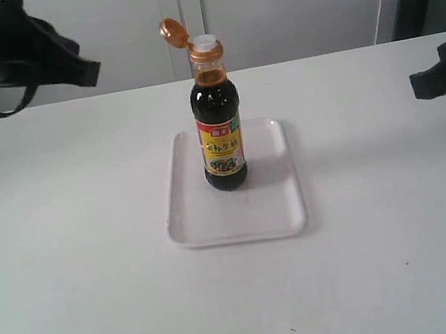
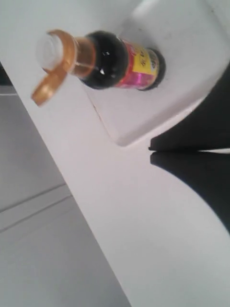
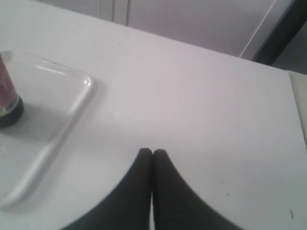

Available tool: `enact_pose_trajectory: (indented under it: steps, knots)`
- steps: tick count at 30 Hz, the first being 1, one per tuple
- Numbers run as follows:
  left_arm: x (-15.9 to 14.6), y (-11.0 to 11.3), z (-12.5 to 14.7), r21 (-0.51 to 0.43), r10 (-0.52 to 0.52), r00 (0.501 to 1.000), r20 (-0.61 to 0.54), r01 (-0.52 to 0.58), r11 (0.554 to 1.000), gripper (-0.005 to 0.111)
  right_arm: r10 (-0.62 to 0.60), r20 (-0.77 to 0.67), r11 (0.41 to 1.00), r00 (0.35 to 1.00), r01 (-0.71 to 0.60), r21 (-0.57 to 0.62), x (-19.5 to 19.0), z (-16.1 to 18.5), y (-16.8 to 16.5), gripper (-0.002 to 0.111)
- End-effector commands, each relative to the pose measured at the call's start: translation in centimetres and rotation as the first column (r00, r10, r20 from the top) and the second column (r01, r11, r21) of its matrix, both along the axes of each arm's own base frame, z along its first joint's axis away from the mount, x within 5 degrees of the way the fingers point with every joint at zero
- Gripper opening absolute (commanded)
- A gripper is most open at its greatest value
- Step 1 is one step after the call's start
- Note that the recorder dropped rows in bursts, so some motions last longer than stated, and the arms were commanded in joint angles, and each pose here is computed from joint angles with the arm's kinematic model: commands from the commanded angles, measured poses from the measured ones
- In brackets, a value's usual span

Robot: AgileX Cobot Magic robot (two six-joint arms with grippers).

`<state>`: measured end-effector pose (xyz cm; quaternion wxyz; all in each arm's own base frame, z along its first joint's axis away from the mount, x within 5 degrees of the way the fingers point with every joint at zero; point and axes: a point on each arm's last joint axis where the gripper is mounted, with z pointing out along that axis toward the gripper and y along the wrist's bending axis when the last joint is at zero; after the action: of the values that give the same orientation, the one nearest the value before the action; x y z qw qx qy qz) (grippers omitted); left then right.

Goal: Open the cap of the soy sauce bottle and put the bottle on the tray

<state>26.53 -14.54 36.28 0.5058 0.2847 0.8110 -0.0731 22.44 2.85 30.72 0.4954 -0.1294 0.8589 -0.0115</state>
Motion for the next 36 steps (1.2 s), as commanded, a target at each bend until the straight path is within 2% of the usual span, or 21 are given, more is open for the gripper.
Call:
enact_pose_trajectory:
  steps: [1,7,14,17,21,25,28,30,36]
  knots:
    - [-0.9,2.7,0.5,0.073,0.059,0.996,-0.064,-0.054,0.996,0.0,0.019,-0.087,0.999,0.996,-0.023,-0.044,-0.3,1.0,0.0,0.0]
    - [-1.8,6.0,0.4,0.147,0.16,0.973,-0.169,-0.136,0.98,0.0,0.006,-0.201,0.992,0.98,-0.031,-0.12,-0.6,1.6,-0.4,0.0]
    - [-3.8,7.7,0.1,0.145,0.202,0.964,-0.172,-0.178,0.973,0.0,-0.052,-0.268,0.989,0.962,0.012,-0.148,-0.2,1.5,-1.1,0.0]
    - [-5.6,8.3,-0.8,0.148,0.204,0.962,-0.18,-0.179,0.973,0.0,-0.103,-0.381,0.992,0.919,0.066,-0.109,0.5,0.2,-2.0,0.0]
    - [-7.7,9.0,-1.5,0.134,0.204,0.965,-0.162,-0.184,0.974,0.0,-0.109,-0.406,0.994,0.907,0.098,-0.049,0.5,-0.1,-2.1,0.0]
    - [-10.0,9.7,-1.6,0.082,0.205,0.974,-0.094,-0.198,0.977,0.0,-0.103,-0.285,0.994,0.953,0.109,0.003,-0.9,1.1,-1.9,0.0]
    - [-11.6,10.1,-1.9,0.036,0.195,0.981,0.002,-0.195,0.98,0.0,-0.103,-0.099,0.993,0.99,0.108,0.039,-2.6,1.9,-2.0,0.0]
    - [-12.6,10.4,-2.1,-0.001,0.195,0.979,0.057,-0.195,0.981,0.0,-0.104,-0.003,0.993,0.995,0.104,0.053,-3.7,2.1,-2.0,0.0]
    - [-14.3,10.9,-3.2,-0.058,0.191,0.968,0.161,-0.184,0.981,0.0,-0.135,0.166,0.985,0.977,0.114,0.129,-5.9,2.3,-2.1,0.0]
